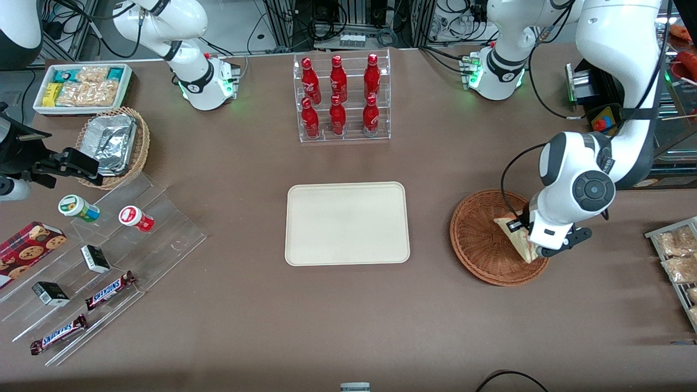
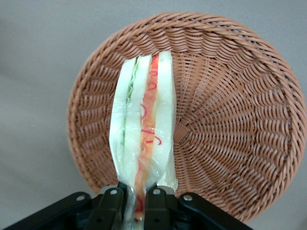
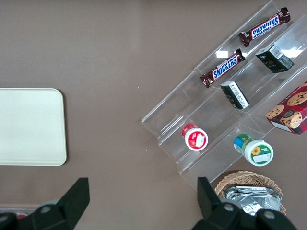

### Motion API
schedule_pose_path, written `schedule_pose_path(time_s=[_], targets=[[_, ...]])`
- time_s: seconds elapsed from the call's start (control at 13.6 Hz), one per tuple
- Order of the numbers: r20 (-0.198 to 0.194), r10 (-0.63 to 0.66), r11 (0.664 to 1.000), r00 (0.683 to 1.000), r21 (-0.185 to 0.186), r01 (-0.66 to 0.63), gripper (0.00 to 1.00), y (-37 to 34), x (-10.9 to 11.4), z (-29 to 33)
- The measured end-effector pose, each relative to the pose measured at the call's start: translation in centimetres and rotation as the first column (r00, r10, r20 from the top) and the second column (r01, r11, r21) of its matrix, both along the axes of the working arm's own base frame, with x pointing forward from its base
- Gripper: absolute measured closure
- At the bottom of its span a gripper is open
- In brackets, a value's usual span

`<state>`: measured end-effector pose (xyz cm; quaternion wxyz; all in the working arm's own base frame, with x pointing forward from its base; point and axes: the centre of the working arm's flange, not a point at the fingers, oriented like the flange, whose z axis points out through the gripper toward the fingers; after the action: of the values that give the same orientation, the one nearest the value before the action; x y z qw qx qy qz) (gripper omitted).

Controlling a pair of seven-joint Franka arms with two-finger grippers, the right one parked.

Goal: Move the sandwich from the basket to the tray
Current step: 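Close the left gripper on the sandwich's wrapped edge and lift, then carry the sandwich with the left gripper over the cream tray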

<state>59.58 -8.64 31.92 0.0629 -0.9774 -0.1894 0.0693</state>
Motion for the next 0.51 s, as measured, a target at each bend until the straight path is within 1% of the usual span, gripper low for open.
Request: schedule_pose_path(time_s=[0.07, 0.15, 0.37, 0.51], targets=[[-0.013, -0.031, 0.999, 0.999, 0.006, 0.032, 0.85, -0.9, 0.1, 1.0], [-0.017, -0.065, 0.998, 0.998, 0.006, 0.065, 0.85, -1.9, 0.3, 1.9], [0.001, -0.162, 0.987, 0.987, -0.005, 0.162, 0.85, -5.8, -0.1, 4.0], [0.006, -0.266, 0.964, 0.964, -0.025, 0.266, 0.85, -9.5, -1.0, 4.8]])
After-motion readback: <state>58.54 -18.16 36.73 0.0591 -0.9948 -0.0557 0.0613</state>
